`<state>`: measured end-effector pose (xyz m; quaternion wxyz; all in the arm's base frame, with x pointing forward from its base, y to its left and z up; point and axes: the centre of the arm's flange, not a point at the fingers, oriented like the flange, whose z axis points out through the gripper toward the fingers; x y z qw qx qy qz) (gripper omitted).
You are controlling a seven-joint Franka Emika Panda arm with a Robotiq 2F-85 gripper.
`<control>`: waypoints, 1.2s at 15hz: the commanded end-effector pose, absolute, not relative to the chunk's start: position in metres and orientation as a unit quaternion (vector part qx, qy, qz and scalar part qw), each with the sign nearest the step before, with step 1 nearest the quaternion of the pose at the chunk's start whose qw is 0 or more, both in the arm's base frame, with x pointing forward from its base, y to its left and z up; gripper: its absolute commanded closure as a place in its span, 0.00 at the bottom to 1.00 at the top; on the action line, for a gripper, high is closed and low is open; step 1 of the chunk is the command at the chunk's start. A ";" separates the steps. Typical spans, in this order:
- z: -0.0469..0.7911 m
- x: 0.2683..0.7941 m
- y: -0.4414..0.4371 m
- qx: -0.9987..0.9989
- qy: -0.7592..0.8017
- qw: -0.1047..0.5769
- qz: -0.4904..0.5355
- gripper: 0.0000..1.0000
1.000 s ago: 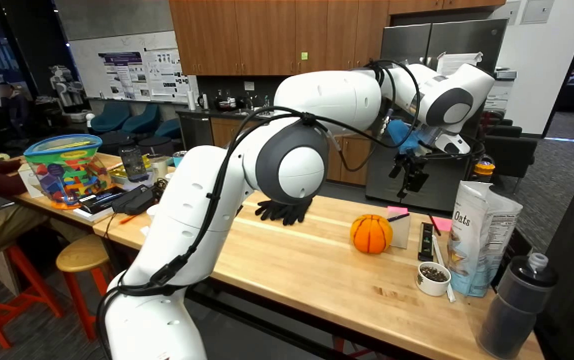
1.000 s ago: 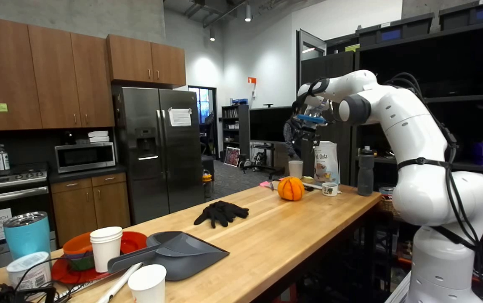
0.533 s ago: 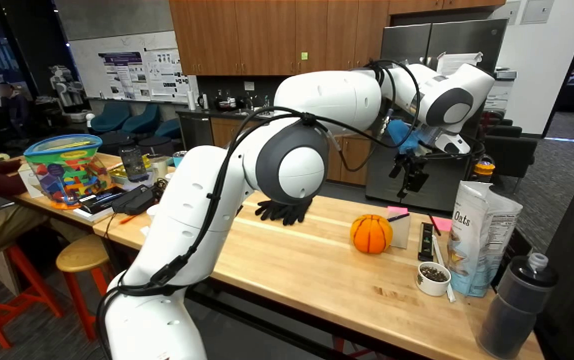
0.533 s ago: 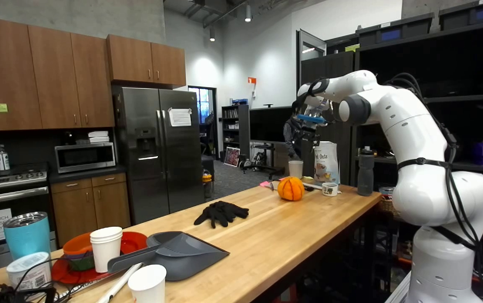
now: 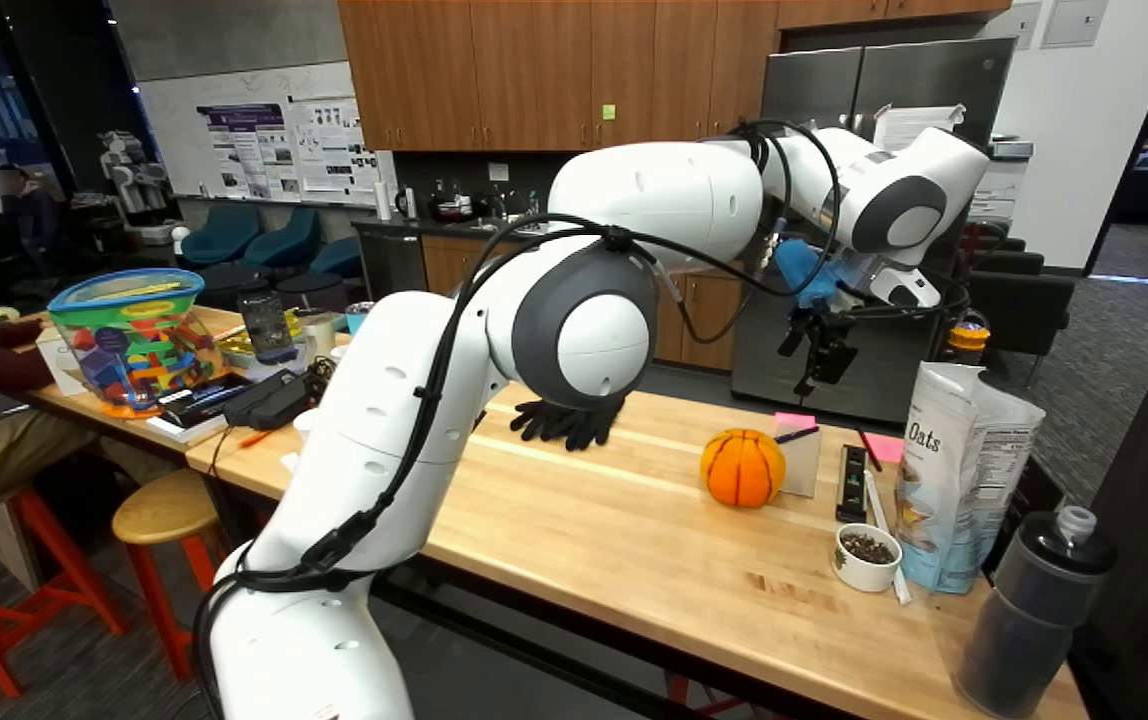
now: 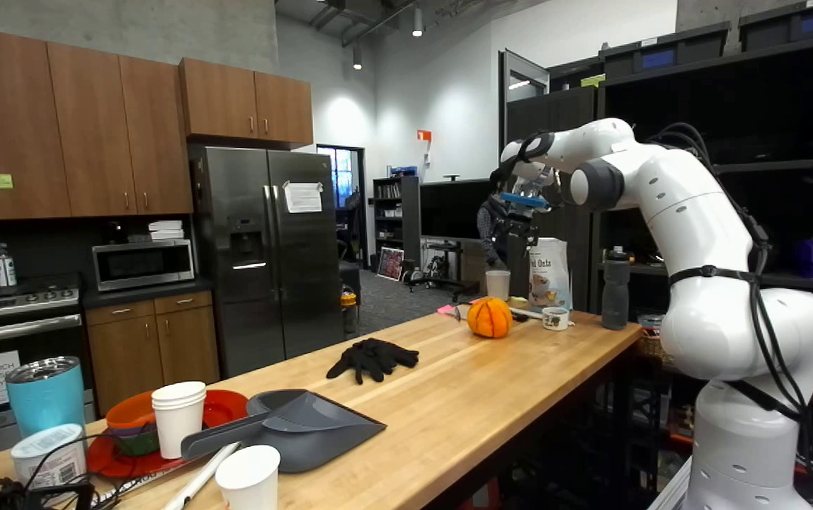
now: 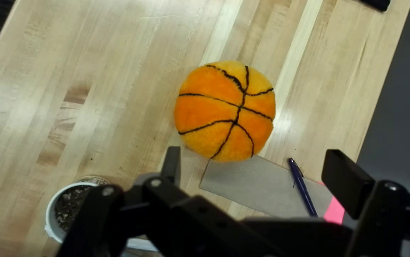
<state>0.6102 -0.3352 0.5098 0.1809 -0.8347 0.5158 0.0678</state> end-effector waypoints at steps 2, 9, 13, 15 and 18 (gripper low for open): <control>0.510 0.610 -0.335 -0.835 0.516 0.181 0.068 0.00; 0.517 0.620 -0.330 -0.820 0.541 0.184 0.027 0.00; 0.516 0.643 -0.332 -0.796 0.576 0.185 -0.021 0.00; 0.511 0.658 -0.332 -0.784 0.591 0.188 -0.037 0.00; 0.495 0.680 -0.333 -0.770 0.606 0.193 -0.044 0.00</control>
